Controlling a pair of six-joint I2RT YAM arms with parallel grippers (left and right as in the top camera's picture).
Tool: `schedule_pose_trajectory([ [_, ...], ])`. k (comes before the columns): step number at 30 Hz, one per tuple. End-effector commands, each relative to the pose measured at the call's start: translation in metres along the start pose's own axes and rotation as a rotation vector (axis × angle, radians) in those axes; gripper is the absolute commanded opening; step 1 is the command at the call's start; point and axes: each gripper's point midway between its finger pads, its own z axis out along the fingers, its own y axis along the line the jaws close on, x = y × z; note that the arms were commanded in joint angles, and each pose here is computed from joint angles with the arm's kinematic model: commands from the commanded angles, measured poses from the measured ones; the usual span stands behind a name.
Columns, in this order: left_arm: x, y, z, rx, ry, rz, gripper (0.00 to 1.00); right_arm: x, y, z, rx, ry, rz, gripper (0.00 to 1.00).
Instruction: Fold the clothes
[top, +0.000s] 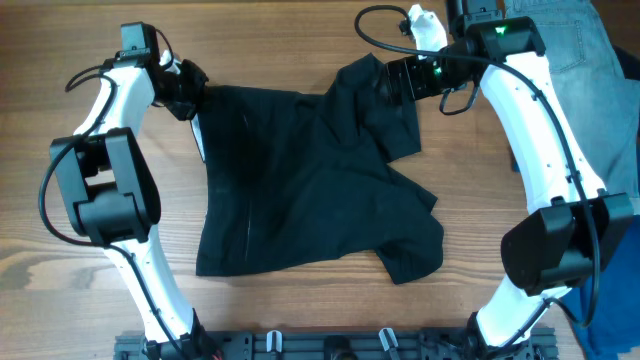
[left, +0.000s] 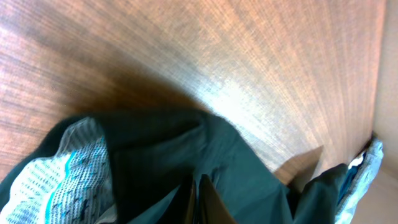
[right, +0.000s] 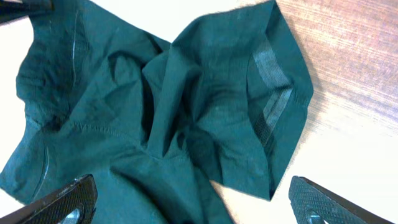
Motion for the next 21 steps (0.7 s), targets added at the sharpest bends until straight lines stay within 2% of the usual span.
schedule_pose_trajectory([
  [1,-0.005,-0.003,0.000,0.018,-0.013,-0.013,0.04,0.003,0.003,-0.007,0.003,0.014,-0.010,1.00],
  [4,-0.001,0.008,-0.003,-0.009,0.010,-0.069,0.04,0.010,0.004,-0.007,-0.002,0.043,0.019,0.99],
  [5,0.006,0.012,-0.003,-0.028,0.038,-0.091,0.11,0.011,0.005,-0.008,-0.006,0.046,0.020,1.00],
  [6,0.013,0.017,-0.003,-0.051,0.063,-0.104,0.26,0.011,0.005,-0.008,-0.006,0.048,0.021,1.00],
  [7,0.019,0.021,-0.004,-0.067,0.085,-0.101,0.34,0.011,0.005,-0.008,-0.006,0.049,0.021,1.00],
  [10,0.030,0.027,-0.007,-0.093,0.125,-0.069,0.50,0.011,0.007,-0.008,-0.015,0.046,0.020,1.00],
  [11,0.030,0.026,-0.009,-0.092,0.126,-0.064,0.65,0.011,0.008,-0.008,-0.022,0.045,0.020,1.00],
  [12,0.030,0.026,-0.009,-0.092,0.124,-0.063,0.75,0.010,0.010,-0.008,-0.032,0.043,0.019,1.00],
  [14,0.029,0.023,-0.012,-0.084,0.117,-0.059,0.77,0.010,0.010,-0.008,-0.035,0.043,0.018,1.00],
  [16,0.028,0.020,-0.016,-0.077,0.107,-0.052,0.71,0.010,0.010,-0.008,-0.035,0.044,0.018,1.00],
  [21,0.019,0.021,-0.024,-0.080,0.071,-0.051,0.72,0.010,0.010,-0.008,-0.035,0.040,0.016,1.00],
])
